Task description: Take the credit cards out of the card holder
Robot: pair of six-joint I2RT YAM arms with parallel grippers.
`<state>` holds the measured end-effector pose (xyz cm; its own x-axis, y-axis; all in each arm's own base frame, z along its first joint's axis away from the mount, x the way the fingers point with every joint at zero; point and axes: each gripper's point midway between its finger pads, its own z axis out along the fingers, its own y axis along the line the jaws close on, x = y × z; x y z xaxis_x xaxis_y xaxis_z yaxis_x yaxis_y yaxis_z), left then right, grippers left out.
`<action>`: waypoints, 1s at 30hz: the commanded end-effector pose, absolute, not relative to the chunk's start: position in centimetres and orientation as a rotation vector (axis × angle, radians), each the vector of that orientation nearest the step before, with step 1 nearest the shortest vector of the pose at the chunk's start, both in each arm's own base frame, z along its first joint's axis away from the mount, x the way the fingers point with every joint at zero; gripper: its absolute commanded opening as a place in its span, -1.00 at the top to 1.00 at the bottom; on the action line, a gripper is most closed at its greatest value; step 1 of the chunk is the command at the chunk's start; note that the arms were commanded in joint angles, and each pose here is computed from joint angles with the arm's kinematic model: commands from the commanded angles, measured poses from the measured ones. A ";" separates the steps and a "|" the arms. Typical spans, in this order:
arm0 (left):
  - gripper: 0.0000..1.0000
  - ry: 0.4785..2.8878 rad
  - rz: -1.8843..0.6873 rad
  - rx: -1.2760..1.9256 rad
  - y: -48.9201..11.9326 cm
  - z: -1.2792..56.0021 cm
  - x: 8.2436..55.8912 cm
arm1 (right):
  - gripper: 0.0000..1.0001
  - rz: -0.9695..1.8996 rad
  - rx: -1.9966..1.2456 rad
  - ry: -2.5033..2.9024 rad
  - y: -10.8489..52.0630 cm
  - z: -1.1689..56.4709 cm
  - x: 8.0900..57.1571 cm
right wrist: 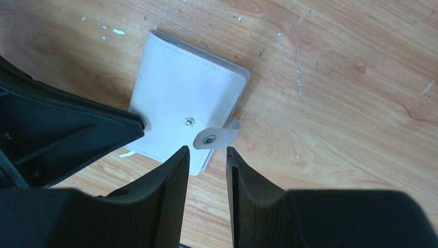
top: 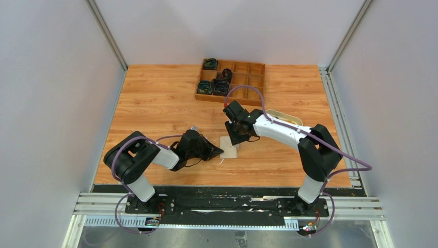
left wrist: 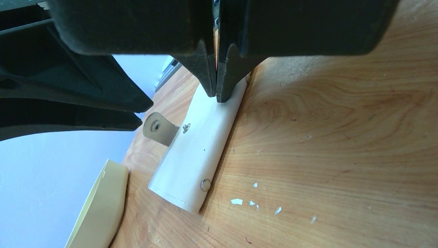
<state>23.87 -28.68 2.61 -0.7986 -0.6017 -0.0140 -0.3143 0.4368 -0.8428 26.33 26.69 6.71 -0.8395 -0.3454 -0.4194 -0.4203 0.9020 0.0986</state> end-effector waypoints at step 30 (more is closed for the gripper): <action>1.00 2.466 -1.192 -0.804 -27.6 0.0 22.6 | 1.00 0.144 -0.578 2.657 27.0 6.6 26.7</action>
<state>23.86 -28.68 2.58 -0.7990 -0.6012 -0.0134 -0.3148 0.4372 -0.8425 27.14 27.01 5.80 -0.8316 -0.3684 -0.4156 -0.4161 0.9089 0.0269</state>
